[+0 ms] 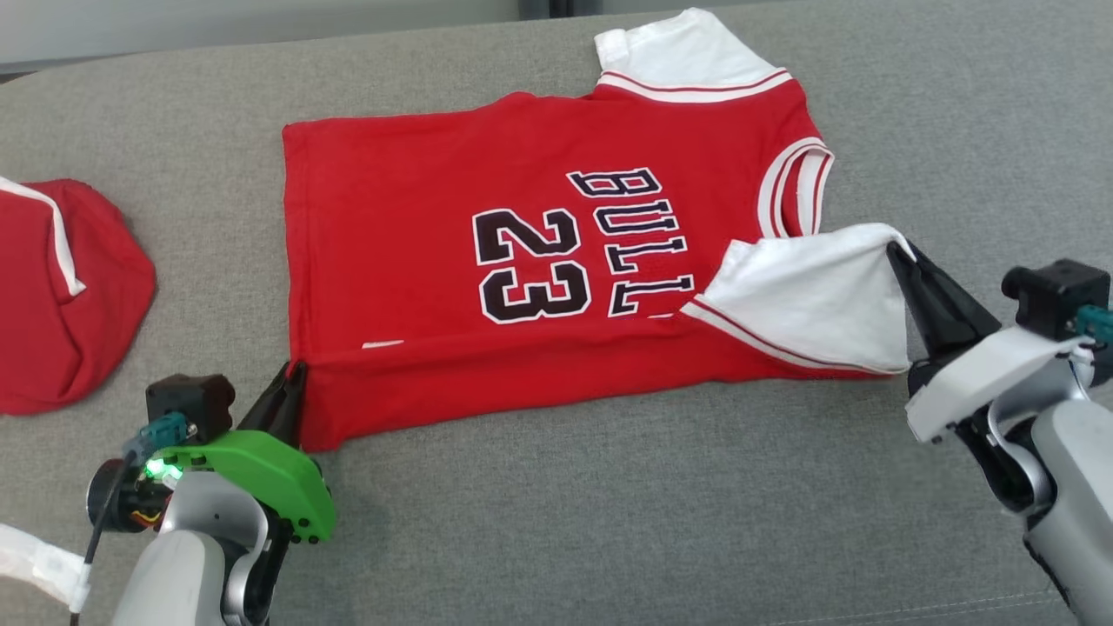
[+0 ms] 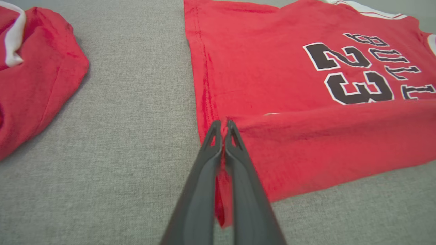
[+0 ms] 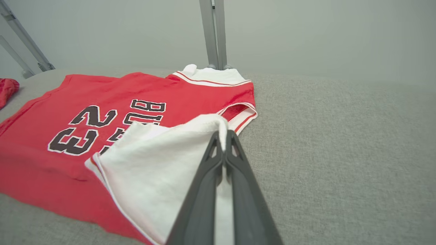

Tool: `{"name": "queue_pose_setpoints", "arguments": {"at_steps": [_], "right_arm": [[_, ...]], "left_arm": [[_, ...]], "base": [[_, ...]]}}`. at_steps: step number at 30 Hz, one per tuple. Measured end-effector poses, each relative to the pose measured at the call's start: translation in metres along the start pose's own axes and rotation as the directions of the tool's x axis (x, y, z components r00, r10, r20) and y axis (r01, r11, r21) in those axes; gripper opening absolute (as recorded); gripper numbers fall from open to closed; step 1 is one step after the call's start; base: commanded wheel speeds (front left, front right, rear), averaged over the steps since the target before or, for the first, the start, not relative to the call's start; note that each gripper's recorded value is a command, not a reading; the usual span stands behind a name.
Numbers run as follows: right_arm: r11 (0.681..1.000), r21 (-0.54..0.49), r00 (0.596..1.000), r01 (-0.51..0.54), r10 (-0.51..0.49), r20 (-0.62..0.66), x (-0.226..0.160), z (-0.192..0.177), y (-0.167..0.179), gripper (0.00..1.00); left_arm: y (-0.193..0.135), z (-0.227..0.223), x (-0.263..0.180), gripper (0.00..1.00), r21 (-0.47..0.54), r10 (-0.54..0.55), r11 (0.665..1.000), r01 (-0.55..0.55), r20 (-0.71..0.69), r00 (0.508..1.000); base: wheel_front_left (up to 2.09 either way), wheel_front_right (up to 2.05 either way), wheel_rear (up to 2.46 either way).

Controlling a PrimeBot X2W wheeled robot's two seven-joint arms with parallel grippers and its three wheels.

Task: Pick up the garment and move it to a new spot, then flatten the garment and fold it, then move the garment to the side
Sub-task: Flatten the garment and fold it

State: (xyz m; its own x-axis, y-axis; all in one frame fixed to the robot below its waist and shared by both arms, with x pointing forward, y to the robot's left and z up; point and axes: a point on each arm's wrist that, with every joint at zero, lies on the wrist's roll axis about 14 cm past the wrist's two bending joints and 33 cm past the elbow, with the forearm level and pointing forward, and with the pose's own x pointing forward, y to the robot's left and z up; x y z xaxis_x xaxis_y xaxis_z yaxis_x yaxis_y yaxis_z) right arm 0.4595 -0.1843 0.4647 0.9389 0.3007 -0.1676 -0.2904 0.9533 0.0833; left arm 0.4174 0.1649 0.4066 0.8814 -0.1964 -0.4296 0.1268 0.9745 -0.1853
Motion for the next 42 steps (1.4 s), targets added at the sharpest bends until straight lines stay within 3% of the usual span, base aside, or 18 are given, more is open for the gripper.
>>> {"name": "queue_pose_setpoints", "arguments": {"at_steps": [9, 10, 11, 12, 17, 21, 30, 36, 42], "right_arm": [[0.996, -0.049, 0.995, -0.069, 0.066, -0.069, 0.051, -0.020, 0.007, 0.00], [0.997, -0.047, 0.995, -0.067, 0.063, -0.079, 0.052, -0.023, 0.007, 0.00], [0.997, -0.046, 0.994, -0.068, 0.064, -0.090, 0.053, -0.028, 0.007, 0.30], [0.996, -0.047, 0.993, -0.073, 0.068, -0.094, 0.053, -0.031, 0.009, 1.00], [0.998, -0.043, 0.998, -0.040, 0.038, -0.043, 0.052, -0.022, 0.001, 1.00], [0.999, -0.048, 0.994, 0.009, -0.004, 0.107, 0.048, 0.020, -0.008, 1.00], [0.994, -0.020, 0.962, 0.104, -0.096, 0.256, -0.013, 0.041, -0.005, 1.00], [0.992, -0.009, 0.951, 0.129, -0.121, 0.286, -0.043, 0.043, 0.005, 1.00], [0.990, 0.011, 0.954, 0.143, -0.141, 0.266, -0.059, 0.037, 0.009, 1.00]], "left_arm": [[0.008, -0.008, 0.014, 0.00, 0.021, 0.003, 1.000, -0.002, -0.034, 0.999], [0.007, -0.010, 0.014, 0.11, 0.022, 0.001, 1.000, 0.000, -0.035, 0.999], [0.007, -0.012, 0.014, 0.38, 0.022, 0.001, 1.000, 0.000, -0.036, 0.999], [0.007, -0.013, 0.014, 1.00, 0.022, -0.003, 1.000, 0.004, -0.029, 1.000], [0.005, 0.004, 0.012, 1.00, 0.004, 0.010, 1.000, -0.011, 0.087, 0.996], [0.006, 0.026, 0.007, 1.00, -0.035, 0.069, 0.997, -0.062, 0.239, 0.969], [-0.002, 0.073, -0.010, 1.00, -0.012, 0.105, 0.994, -0.112, 0.447, 0.888], [-0.005, 0.080, -0.022, 1.00, 0.010, 0.110, 0.991, -0.131, 0.482, 0.869], [-0.006, 0.062, -0.028, 1.00, 0.013, 0.123, 0.990, -0.143, 0.433, 0.893]], "base": [[0.00, 0.00, 0.00], [0.00, 0.00, 0.00], [0.00, 0.00, 0.00], [0.00, 0.00, 0.00], [0.00, 0.00, 0.00], [0.00, 0.00, 0.00], [0.00, 0.00, 0.00], [0.00, 0.00, 0.00], [0.00, 0.00, 0.00]]}}
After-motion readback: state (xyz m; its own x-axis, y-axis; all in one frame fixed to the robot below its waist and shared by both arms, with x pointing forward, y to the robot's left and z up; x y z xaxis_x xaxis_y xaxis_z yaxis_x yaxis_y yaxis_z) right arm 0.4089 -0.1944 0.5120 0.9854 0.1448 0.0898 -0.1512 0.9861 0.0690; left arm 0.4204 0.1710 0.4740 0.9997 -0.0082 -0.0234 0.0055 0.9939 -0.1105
